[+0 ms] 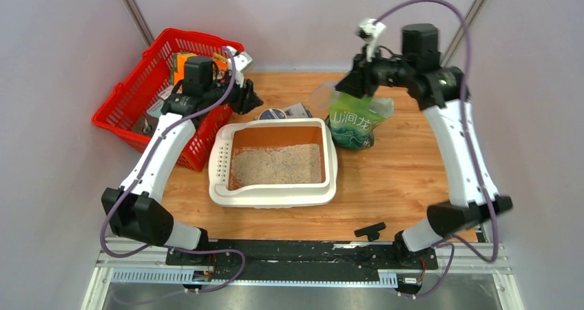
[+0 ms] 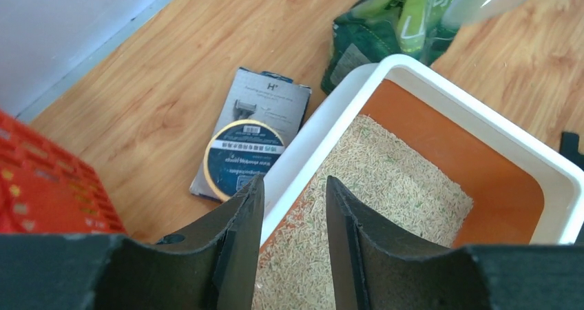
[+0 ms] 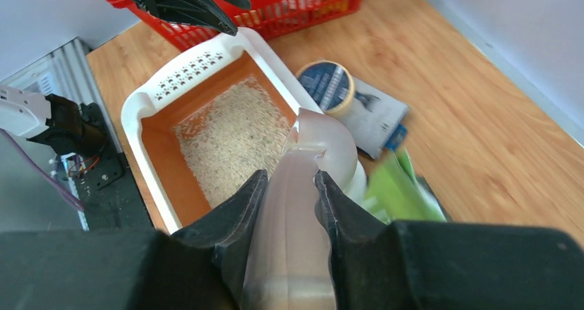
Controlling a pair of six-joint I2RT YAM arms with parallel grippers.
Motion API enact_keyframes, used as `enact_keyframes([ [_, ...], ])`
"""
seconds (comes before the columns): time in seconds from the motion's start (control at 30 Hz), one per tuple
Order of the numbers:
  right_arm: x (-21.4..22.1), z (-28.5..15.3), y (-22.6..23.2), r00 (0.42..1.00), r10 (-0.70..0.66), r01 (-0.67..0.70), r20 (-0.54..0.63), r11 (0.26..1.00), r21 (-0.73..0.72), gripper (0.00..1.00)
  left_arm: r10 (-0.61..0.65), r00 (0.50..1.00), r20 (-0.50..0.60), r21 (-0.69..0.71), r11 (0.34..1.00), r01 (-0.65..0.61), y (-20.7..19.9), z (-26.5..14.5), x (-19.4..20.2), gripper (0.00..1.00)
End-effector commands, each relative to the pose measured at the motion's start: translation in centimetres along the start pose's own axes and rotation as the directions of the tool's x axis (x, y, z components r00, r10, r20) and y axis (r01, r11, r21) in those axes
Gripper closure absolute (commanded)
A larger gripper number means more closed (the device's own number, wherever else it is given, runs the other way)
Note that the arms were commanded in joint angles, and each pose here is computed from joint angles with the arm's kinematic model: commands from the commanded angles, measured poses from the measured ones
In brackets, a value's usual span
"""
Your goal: Fill the litter box with clean litter
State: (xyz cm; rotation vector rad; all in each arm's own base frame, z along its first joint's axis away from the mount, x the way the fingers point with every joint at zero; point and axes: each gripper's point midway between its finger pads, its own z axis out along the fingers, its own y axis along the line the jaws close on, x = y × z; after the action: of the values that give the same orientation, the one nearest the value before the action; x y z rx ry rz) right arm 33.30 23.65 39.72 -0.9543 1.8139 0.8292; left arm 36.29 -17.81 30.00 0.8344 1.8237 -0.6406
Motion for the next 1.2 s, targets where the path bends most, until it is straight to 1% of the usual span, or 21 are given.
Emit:
enact_keyframes([
  [0.0,1.6,-6.0,-0.1,0.992,0.116,-0.122,0.057,0.986,0.115,1.0,0.146,0.988,0.04,0.099,0.984,-0.15,-2.5,1.5,-2.6,0.53],
  [0.03,1.9,-8.3,-1.4,0.981,0.167,-0.182,0.097,0.967,0.176,1.0,0.152,0.988,0.032,0.125,0.98,-0.154,-3.3,2.2,-2.3,0.53],
  [0.07,2.4,-9.1,-1.6,0.967,0.227,-0.244,0.115,0.956,0.163,1.0,0.15,0.988,0.032,0.135,0.979,-0.153,-3.5,2.6,-2.4,0.53],
  [0.1,4.1,-9.6,-2.3,0.94,0.322,-0.338,0.116,0.927,0.166,1.0,0.151,0.988,0.042,0.138,0.978,-0.155,-3.7,2.8,-2.7,0.53],
  [0.13,5.0,-12.0,-4.5,0.914,0.37,-0.4,0.164,0.889,0.224,1.0,0.143,0.989,0.037,0.157,0.977,-0.147,-4.1,3.5,-2.6,0.53],
  [0.17,5.6,-12.9,-3.8,0.894,0.415,-0.443,0.173,0.878,0.183,1.0,0.128,0.991,0.037,0.163,0.978,-0.133,-4.2,3.8,-2.7,0.53],
  [0.23,7.5,-15.2,-5.1,0.857,0.475,-0.511,0.199,0.834,0.207,1.0,0.117,0.992,0.041,0.173,0.977,-0.122,-4.3,4.5,-2.9,0.53],
  [0.27,8.9,-15.4,-4.1,0.811,0.559,-0.582,0.172,0.798,0.156,1.0,0.102,0.994,0.042,0.182,0.977,-0.108,-4.5,4.8,-3.0,0.52],
  [0.3,10.0,-15.7,-3.9,0.795,0.586,-0.605,0.154,0.782,0.148,1.0,0.1,0.994,0.05,0.185,0.977,-0.108,-4.5,4.9,-3.4,0.52],
  [0.33,11.9,-16.3,-4.2,0.8,0.586,-0.6,0.127,0.784,0.161,1.0,0.088,0.995,0.046,0.191,0.977,-0.096,-4.5,5.3,-3.2,0.52],
  [0.37,13.9,-16.2,-2.7,0.741,0.667,-0.67,0.073,0.729,0.14,1.0,0.073,0.996,0.046,0.193,0.978,-0.081,-4.4,5.4,-3.3,0.52],
  [0.43,16.8,-16.2,-2.1,0.689,0.725,-0.721,0.021,0.682,0.126,1.0,0.066,0.997,0.05,0.195,0.978,-0.074,-4.4,5.6,-3.5,0.52],
  [0.47,19.5,-15.7,-2.2,0.661,0.75,-0.741,-0.016,0.656,0.146,1.0,0.06,0.997,0.047,0.197,0.978,-0.068,-4.5,5.6,-3.3,0.53],
  [0.53,21.9,-15.7,-2.5,0.666,0.745,-0.725,-0.041,0.66,0.196,1.0,0.055,0.998,0.042,0.198,0.978,-0.062,-4.6,5.7,-3.0,0.52],
  [0.67,26.3,-14.5,-4.6,0.626,0.776,-0.747,-0.075,0.624,0.229,1.0,0.065,0.997,0.037,0.196,0.978,-0.071,-4.9,5.0,-2.5,0.53],
  [0.73,28.8,-13.7,-5.3,0.561,0.82,-0.79,-0.117,0.572,0.221,0.97,0.068,0.997,0.023,0.2,0.977,-0.072,-5.2,4.6,-1.9,0.52],
  [0.8,31.3,-13.3,-5.9,0.524,0.838,-0.801,-0.15,0.545,0.247,0.95,0.076,0.997,0.009,0.194,0.978,-0.076,-5.1,4.5,-1.4,0.52],
  [0.9,34.5,-13.4,-7.2,0.513,0.835,-0.77,-0.2,0.551,0.322,0.95,0.082,0.997,0.006,0.188,0.979,-0.082,-5.2,4.2,-1.3,0.52],
  [0.97,36.0,-13.6,-8.0,0.524,0.821,-0.739,-0.227,0.571,0.358,0.95,0.09,0.996,0.009,0.186,0.978,-0.09,-5.2,4.0,-1.3,0.52],
  [1.07,37.1,-14.0,-8.9,0.539,0.802,-0.704,-0.255,0.596,0.385,0.89,0.088,0.996,0.001,0.189,0.978,-0.087,-5.3,4.0,-1.1,0.53],
  [1.17,37.6,-13.9,-9.2,0.522,0.81,-0.722,-0.267,0.586,0.368,0.82,0.085,0.996,-0.004,0.192,0.978,-0.083,-5.2,4.2,-0.9,0.53],
])
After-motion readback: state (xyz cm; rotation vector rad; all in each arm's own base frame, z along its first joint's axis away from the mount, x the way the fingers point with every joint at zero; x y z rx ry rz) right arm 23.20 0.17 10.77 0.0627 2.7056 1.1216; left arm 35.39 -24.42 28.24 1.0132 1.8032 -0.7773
